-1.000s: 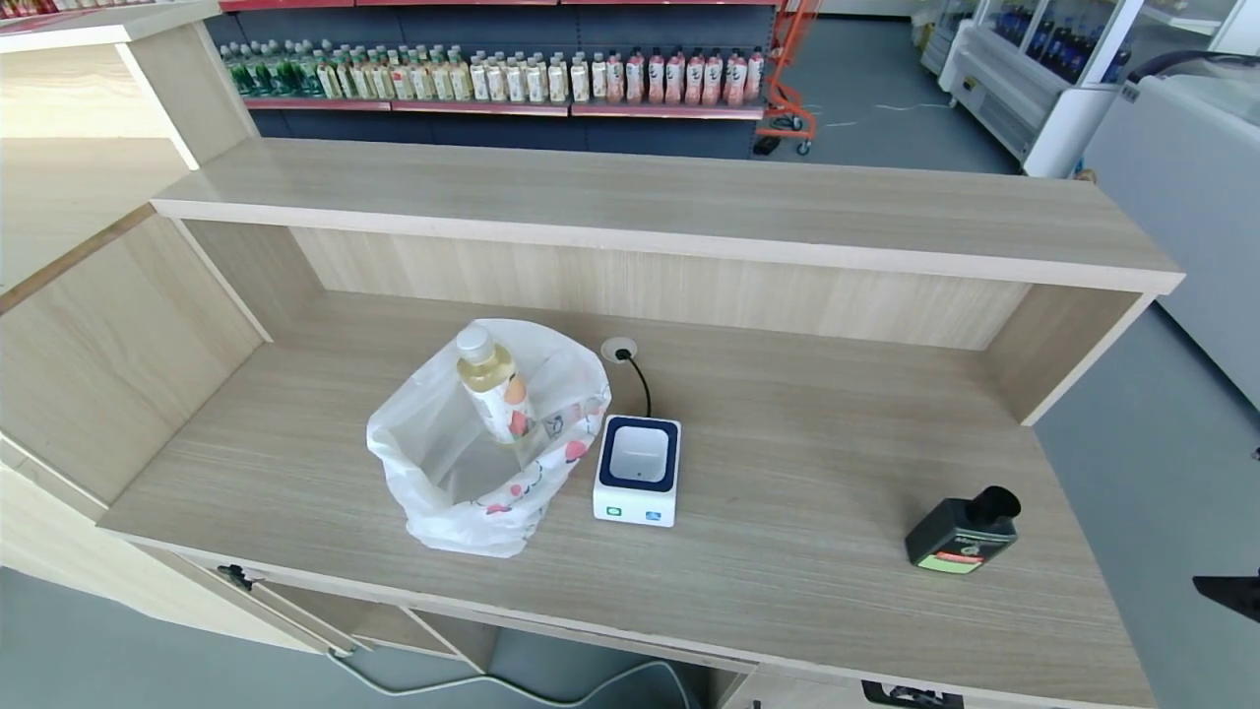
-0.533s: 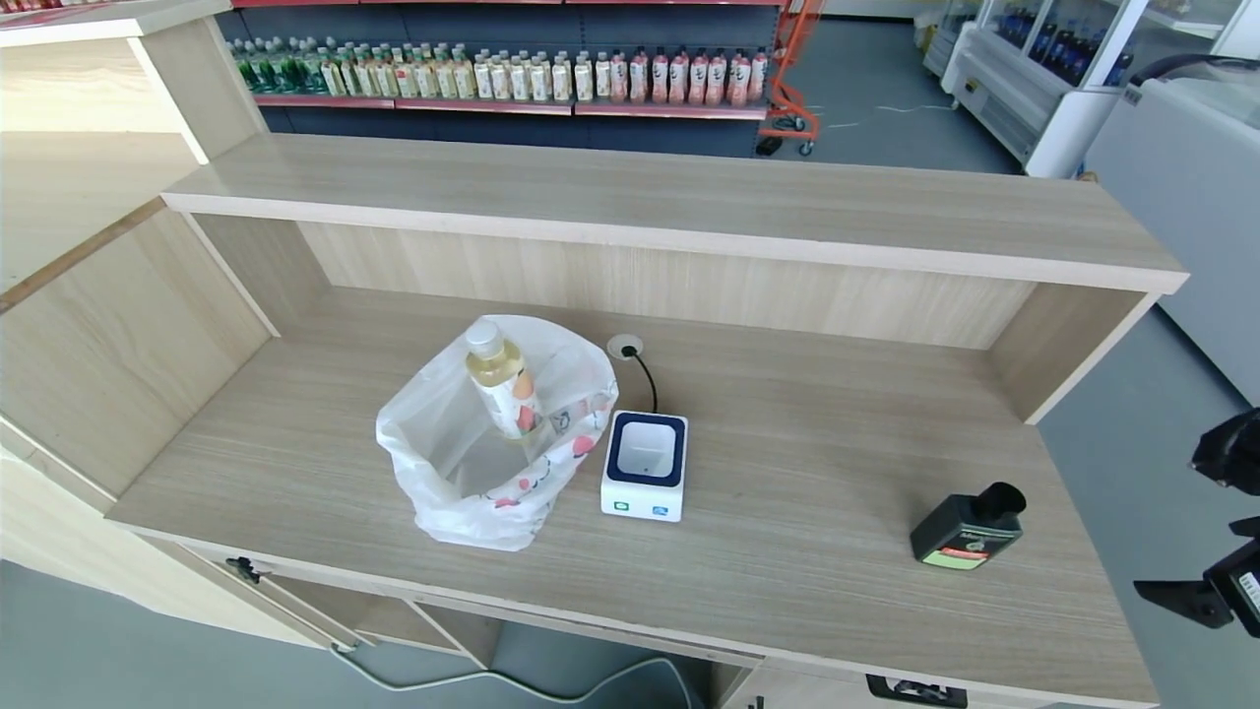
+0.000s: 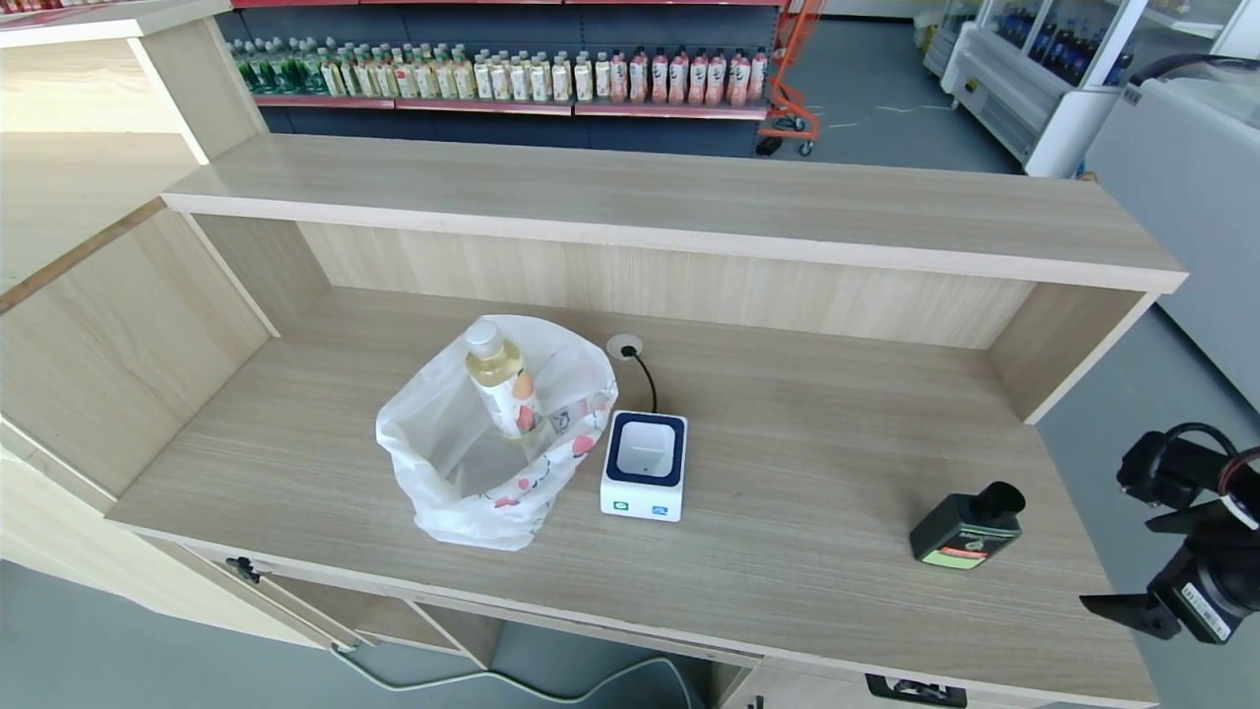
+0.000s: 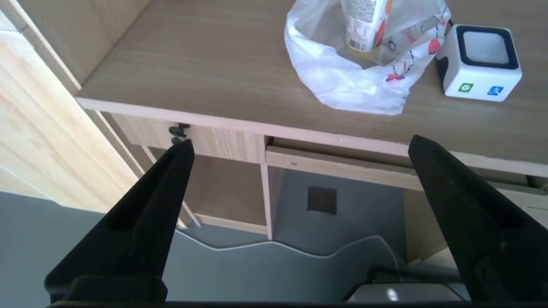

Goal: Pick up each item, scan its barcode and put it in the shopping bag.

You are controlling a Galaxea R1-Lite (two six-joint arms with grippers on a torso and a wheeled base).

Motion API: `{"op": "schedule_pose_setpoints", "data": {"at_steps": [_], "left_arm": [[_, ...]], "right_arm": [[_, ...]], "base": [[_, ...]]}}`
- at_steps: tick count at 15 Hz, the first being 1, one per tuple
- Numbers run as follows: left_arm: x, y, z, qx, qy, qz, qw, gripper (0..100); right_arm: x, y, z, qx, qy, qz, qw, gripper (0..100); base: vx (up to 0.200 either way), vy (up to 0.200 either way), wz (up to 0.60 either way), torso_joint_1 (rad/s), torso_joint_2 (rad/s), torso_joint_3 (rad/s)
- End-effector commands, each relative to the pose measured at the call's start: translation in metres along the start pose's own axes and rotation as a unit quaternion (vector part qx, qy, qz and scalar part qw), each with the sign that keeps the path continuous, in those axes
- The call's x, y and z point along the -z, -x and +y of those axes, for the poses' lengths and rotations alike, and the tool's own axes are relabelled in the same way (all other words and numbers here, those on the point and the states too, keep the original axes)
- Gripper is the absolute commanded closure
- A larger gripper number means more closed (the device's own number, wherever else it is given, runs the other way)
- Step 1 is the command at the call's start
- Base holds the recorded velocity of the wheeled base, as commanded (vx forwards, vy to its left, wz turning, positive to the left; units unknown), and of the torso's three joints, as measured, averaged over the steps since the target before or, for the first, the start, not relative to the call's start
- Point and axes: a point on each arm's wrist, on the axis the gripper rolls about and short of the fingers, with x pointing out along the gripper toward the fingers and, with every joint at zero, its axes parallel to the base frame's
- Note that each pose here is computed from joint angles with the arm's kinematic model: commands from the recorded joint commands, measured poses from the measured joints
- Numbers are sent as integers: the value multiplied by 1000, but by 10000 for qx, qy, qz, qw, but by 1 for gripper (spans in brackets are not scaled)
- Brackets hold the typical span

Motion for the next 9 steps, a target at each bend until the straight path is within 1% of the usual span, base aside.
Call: {"op": "schedule_pose_setpoints", "data": {"at_steps": [1,2,5,6,9], "left_arm": [[0,0,0,8,1,-9,10000,0],[-1,0,0,0,1,-16,10000,0],[-1,0,0,0,1,-16,10000,0],[0,0,0,0,1,-9,10000,0],[0,0,0,0,1,-1,10000,0]], "right_arm": [[-1,-24,-5,-312,181,-200,9991,0],[-3,-33,-5,-426,237,-378,9981,0],[-8,-47,-3,-707,311,-552,9955,0],[-9,-58,-1,-1088,320,-848,9899,0],[-11,-71,0,-1285,355,-941,9866,0]], "base": [[0,0,0,0,0,0],[0,0,0,0,0,0],[0,0,0,0,0,0],[0,0,0,0,0,0],[0,0,0,0,0,0]]}}
